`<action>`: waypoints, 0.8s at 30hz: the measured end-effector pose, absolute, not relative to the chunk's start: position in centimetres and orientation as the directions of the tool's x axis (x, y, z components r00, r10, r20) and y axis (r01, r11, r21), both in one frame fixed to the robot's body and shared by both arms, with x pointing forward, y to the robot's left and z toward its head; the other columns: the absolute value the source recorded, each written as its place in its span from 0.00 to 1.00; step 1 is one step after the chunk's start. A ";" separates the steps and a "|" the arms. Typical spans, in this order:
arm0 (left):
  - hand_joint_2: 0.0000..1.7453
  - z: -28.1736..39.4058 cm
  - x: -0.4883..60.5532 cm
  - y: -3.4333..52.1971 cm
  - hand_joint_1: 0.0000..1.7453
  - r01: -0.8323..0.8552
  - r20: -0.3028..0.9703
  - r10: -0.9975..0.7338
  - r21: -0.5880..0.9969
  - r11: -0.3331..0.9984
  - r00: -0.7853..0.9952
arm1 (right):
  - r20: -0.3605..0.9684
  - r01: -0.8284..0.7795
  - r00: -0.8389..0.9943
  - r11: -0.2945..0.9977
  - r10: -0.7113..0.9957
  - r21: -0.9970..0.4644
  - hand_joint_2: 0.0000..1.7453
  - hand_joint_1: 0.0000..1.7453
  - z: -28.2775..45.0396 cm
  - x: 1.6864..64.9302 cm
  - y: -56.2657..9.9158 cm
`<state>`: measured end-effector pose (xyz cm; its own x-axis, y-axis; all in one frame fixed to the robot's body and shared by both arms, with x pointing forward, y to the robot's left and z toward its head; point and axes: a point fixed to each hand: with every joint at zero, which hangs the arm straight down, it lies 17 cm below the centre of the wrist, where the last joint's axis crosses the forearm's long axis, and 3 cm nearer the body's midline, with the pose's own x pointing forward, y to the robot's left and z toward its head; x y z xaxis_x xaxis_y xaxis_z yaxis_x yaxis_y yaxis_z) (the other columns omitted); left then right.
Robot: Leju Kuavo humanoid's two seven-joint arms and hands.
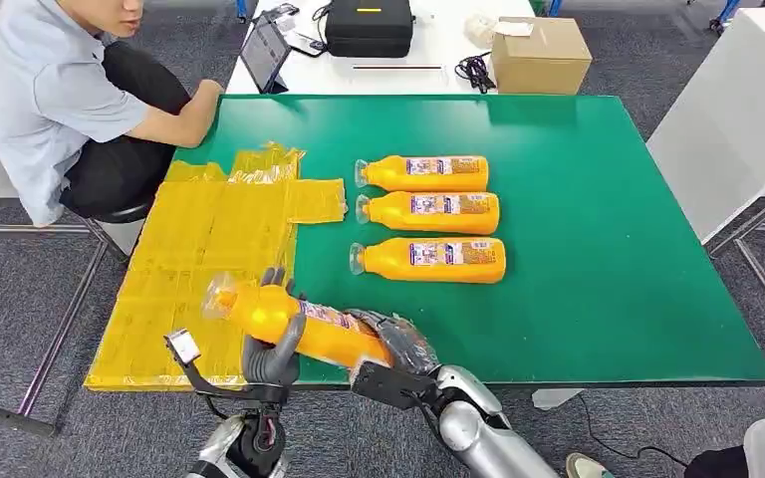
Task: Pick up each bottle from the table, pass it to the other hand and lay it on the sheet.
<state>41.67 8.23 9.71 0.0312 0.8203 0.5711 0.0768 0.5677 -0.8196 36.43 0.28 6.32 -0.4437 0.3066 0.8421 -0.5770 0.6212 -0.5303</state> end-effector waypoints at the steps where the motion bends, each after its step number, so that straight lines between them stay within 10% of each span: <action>1: 1.00 9.8 41.6 8.1 1.00 0.085 0.565 0.824 -0.823 0.561 0.035 | 0.842 -0.577 -0.445 0.621 0.305 -0.530 1.00 0.88 6.3 36.5 0.3; 4: 1.00 9.9 41.6 8.2 1.00 0.093 0.568 0.823 -0.821 0.563 0.034 | 0.843 -0.579 -0.446 0.621 0.301 -0.528 1.00 0.85 6.4 36.4 0.4; 6: 1.00 9.9 41.6 8.3 1.00 0.094 0.590 0.807 -0.805 0.586 0.018 | 0.844 -0.581 -0.446 0.621 0.298 -0.526 1.00 0.01 6.4 36.4 0.4; 24: 1.00 10.4 41.2 7.2 1.00 0.088 0.789 0.611 -0.606 0.791 -0.066 | 0.872 -0.569 -0.421 0.676 0.250 -0.468 1.00 0.00 7.2 36.2 1.1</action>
